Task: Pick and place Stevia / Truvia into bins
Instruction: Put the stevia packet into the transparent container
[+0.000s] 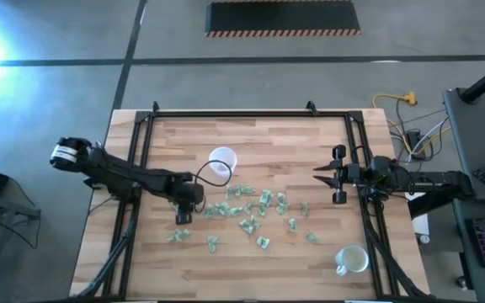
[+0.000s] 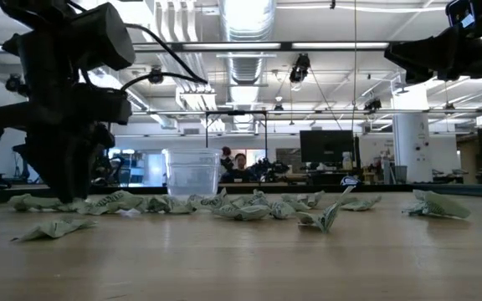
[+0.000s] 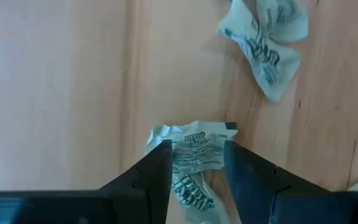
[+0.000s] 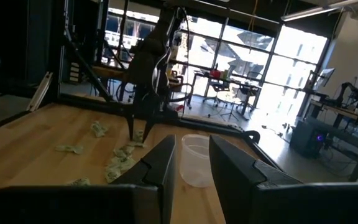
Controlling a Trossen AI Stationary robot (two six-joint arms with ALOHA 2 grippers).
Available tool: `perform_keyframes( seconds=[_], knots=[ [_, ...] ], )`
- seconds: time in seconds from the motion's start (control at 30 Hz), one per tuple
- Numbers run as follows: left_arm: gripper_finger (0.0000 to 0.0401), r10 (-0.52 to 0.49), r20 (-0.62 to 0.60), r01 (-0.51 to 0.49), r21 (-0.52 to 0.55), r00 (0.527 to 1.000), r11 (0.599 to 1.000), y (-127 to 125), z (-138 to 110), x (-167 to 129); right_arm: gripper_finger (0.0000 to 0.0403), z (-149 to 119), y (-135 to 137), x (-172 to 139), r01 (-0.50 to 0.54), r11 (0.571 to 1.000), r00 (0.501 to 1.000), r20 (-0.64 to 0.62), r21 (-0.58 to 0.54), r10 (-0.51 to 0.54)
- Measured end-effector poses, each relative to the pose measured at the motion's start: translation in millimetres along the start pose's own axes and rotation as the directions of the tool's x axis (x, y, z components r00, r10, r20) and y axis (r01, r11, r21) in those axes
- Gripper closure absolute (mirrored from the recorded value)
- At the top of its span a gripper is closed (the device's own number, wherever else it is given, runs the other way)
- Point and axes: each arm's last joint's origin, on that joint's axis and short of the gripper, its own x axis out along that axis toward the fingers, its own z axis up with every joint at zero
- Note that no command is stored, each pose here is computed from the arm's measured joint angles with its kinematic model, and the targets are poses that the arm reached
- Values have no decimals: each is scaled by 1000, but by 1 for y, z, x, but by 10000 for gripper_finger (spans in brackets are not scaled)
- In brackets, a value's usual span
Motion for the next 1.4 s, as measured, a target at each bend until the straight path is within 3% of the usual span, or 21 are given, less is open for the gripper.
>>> perform_keyframes(
  seconds=[0.37, 0.63, 0.83, 1.0, 1.1, 1.2, 1.4],
  knots=[
    [390, -3, 13, 2, 41, 1000, 999, -2, 2, 1, 316, 0, 0, 0, 3, 1000, 1000, 0, 0, -3],
    [395, 31, 190, -50, 93, 981, 994, -7, 15, -26, 316, 0, 0, 0, 3, 1000, 1000, 0, 0, -3],
    [397, 185, 409, -256, 126, 894, 958, -4, 27, -41, 316, 0, 0, 0, 5, 1000, 1000, -1, 1, -5],
    [397, 416, 523, -519, 60, 744, 853, 3, 37, -52, 316, 0, 0, 0, 5, 1000, 1000, -2, 1, -5],
    [397, 478, 559, -589, 22, 677, 808, 11, 44, -57, 316, 0, 0, 0, 5, 1000, 1000, -1, 1, -5],
    [397, 494, 566, -597, -4, 660, 802, 23, 51, -57, 316, 0, 0, 0, 5, 1000, 1000, -1, 1, -5],
    [397, 495, 511, -563, -27, 703, 826, 54, 56, -47, 316, 0, 0, 0, 4, 1000, 1000, -1, 5, -4]
  ],
)
